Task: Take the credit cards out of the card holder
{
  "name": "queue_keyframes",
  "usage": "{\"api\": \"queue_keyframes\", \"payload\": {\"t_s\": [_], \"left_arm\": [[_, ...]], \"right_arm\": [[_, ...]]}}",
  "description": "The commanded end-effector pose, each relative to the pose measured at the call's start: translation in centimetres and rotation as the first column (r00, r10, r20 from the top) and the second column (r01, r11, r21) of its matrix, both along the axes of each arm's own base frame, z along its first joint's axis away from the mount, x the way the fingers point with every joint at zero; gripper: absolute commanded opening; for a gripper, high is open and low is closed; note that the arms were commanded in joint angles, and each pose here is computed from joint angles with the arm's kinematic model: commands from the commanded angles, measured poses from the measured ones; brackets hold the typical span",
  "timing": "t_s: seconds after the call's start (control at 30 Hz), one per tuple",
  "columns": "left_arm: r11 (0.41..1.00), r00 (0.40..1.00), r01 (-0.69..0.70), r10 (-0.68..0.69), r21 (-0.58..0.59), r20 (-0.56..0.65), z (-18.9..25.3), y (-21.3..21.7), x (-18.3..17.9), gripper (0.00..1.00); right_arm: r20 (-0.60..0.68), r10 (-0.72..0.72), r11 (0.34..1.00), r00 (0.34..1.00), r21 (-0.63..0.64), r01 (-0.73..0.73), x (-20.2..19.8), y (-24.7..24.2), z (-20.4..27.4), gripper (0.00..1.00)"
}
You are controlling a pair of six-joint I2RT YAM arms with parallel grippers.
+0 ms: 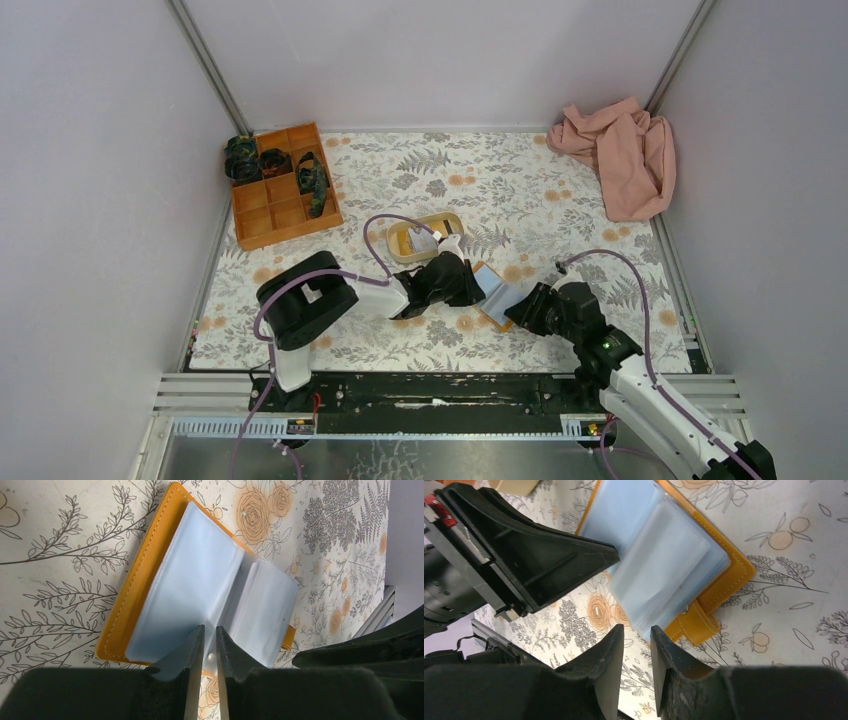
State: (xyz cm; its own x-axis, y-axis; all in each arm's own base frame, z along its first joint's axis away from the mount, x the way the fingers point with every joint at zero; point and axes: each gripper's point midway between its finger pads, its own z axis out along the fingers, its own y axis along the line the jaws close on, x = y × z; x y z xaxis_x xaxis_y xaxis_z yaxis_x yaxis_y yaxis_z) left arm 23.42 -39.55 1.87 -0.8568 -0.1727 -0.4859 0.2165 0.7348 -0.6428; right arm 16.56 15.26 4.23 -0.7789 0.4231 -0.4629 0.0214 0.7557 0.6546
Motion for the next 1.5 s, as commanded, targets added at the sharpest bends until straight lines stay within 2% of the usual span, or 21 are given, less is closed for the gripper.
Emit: {"api": "queue_keyframes", "payload": {"t_s": [0.0, 1.1, 1.47], "left_arm": [[0.983, 0.993, 0.033, -0.011, 0.182, -0.117, -5.4, 3.6, -2.9, 0.22], [0.987, 0.993, 0.052, -0.035, 0.150, -0.116, -4.5, 3.5, -3.6, 0.22], [0.989, 0.992, 0.059, -0.043, 0.136, -0.117, -4.4, 3.7, -4.2, 0.22]], "right_arm": [[0.059, 0.017, 0.998, 0.998, 0.058, -0.021, 0.8, 1.1, 1.5, 0.34], [0.003, 0.010, 0.999, 1.000, 0.053, -0.010, 1.1, 1.4, -1.4, 0.34], [0.027, -0.011, 1.000, 1.000, 0.025, 0.010, 3.0, 1.7, -1.0, 0.34]]}}
